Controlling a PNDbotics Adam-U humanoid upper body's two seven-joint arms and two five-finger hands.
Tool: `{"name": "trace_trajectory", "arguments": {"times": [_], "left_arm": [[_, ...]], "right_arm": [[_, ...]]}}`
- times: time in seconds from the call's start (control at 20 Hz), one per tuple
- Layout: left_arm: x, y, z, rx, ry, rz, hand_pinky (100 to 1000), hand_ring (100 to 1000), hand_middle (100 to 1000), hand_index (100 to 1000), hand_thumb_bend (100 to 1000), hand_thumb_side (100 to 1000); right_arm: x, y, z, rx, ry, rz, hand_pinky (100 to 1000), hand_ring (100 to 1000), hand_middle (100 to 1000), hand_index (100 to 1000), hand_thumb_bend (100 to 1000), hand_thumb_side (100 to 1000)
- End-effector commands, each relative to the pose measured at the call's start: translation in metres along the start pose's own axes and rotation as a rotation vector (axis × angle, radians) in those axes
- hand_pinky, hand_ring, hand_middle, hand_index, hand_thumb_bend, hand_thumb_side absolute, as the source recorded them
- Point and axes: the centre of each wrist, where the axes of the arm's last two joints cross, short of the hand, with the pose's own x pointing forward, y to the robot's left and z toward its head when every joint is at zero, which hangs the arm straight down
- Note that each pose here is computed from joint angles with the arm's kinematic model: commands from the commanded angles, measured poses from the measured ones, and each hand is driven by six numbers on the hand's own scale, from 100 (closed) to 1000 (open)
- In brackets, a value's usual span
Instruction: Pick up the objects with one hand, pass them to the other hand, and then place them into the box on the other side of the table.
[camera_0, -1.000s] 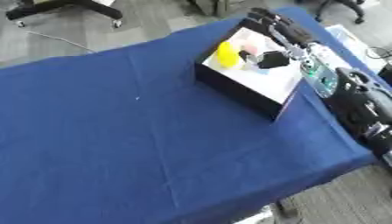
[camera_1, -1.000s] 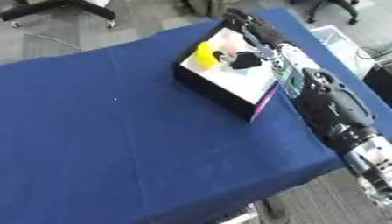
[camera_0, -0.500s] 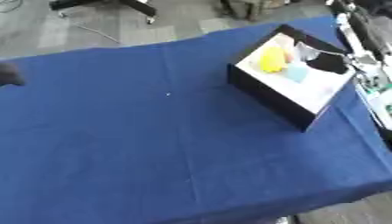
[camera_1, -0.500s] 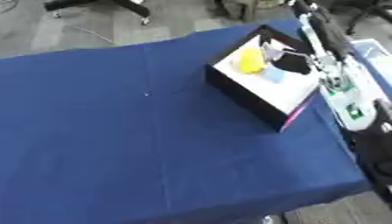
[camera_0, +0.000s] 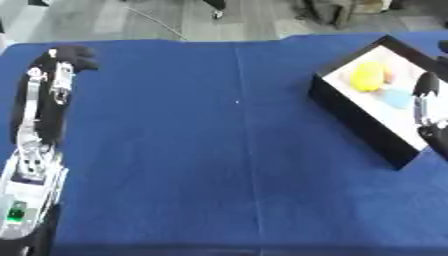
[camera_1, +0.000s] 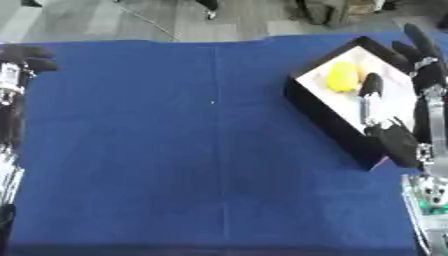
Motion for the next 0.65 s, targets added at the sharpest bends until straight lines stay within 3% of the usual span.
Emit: {"name": "trace_trajectory", "arguments": {"times": [0.05, 0.65], "left_arm": [[0.002, -0.005, -0.001, 0.000, -0.016, 0.010, 793, 597, 601, 650, 100, 810], [-0.009, -0.019, 0.006, -0.029, 0.033, 0.049, 792, 588, 593, 635, 100, 826]], "right_arm": [[0.002, 0.010, 0.006, -0.008, 0.026, -0.062, 873, 904, 954, 1000, 100, 658], [-0.008, 0.020, 0.016, 0.005, 0.087, -0.070, 868, 897, 949, 1000, 100, 675]]}}
